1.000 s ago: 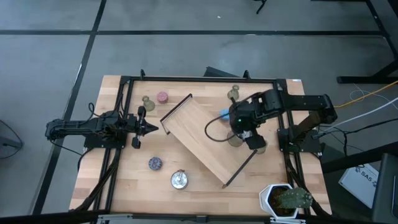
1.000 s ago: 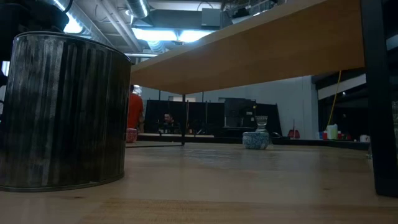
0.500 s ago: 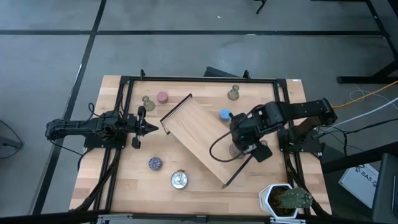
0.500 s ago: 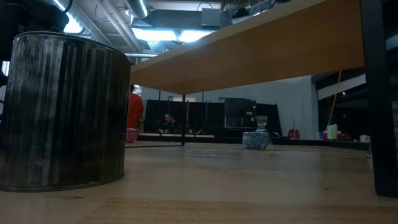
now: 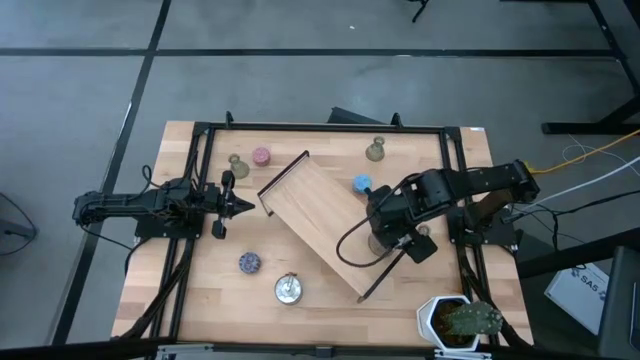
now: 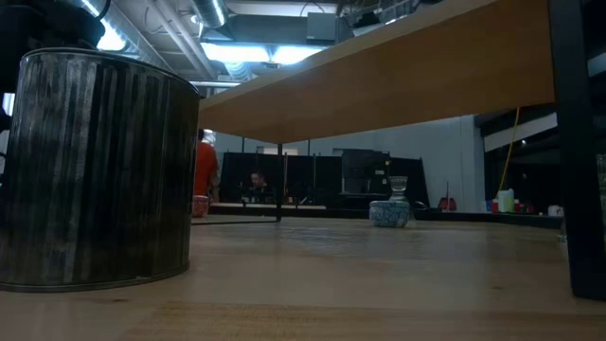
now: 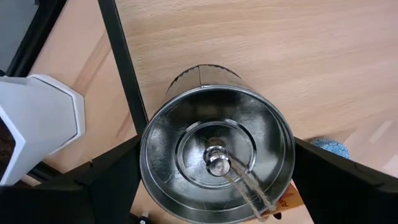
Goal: Pick & Place candle stick holders
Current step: Put the top silver scented candle can on the shelf
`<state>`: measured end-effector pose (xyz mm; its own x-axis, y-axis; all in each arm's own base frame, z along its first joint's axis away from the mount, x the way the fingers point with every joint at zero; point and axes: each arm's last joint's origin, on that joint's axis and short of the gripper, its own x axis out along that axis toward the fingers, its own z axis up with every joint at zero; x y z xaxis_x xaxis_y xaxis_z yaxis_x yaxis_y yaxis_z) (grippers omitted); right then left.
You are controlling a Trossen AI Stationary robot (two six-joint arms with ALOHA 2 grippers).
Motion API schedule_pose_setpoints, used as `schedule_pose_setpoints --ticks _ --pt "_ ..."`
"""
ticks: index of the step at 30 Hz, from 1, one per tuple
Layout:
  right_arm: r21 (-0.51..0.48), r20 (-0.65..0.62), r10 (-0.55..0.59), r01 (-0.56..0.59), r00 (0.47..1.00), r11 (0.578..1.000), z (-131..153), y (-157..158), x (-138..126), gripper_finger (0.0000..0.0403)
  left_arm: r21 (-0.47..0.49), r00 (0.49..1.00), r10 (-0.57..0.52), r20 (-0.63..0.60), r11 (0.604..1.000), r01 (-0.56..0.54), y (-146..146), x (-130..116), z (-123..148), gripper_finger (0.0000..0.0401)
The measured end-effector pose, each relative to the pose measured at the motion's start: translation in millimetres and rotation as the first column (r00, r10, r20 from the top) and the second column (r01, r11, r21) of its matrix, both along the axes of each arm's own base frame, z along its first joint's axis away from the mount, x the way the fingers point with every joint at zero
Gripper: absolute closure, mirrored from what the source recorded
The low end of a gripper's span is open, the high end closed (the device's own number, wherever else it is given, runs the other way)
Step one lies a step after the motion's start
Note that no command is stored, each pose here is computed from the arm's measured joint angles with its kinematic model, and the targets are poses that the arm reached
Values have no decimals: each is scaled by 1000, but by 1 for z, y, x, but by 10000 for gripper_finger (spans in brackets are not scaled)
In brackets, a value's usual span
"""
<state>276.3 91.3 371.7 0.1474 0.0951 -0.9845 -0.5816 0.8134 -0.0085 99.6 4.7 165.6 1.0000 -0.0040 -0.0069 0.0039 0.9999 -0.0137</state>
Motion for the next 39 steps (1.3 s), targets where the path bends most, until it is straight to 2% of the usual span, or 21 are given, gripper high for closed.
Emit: schedule_pose_setpoints --ticks 8,39 --pt "-36 -1 23 -23 1000 999 -3 8 0 37 0 1000 0 0 1000 0 0 0 0 397" --pt "-65 13 25 -24 1000 998 -2 10 -2 37 0 1000 0 0 1000 0 0 0 0 397"
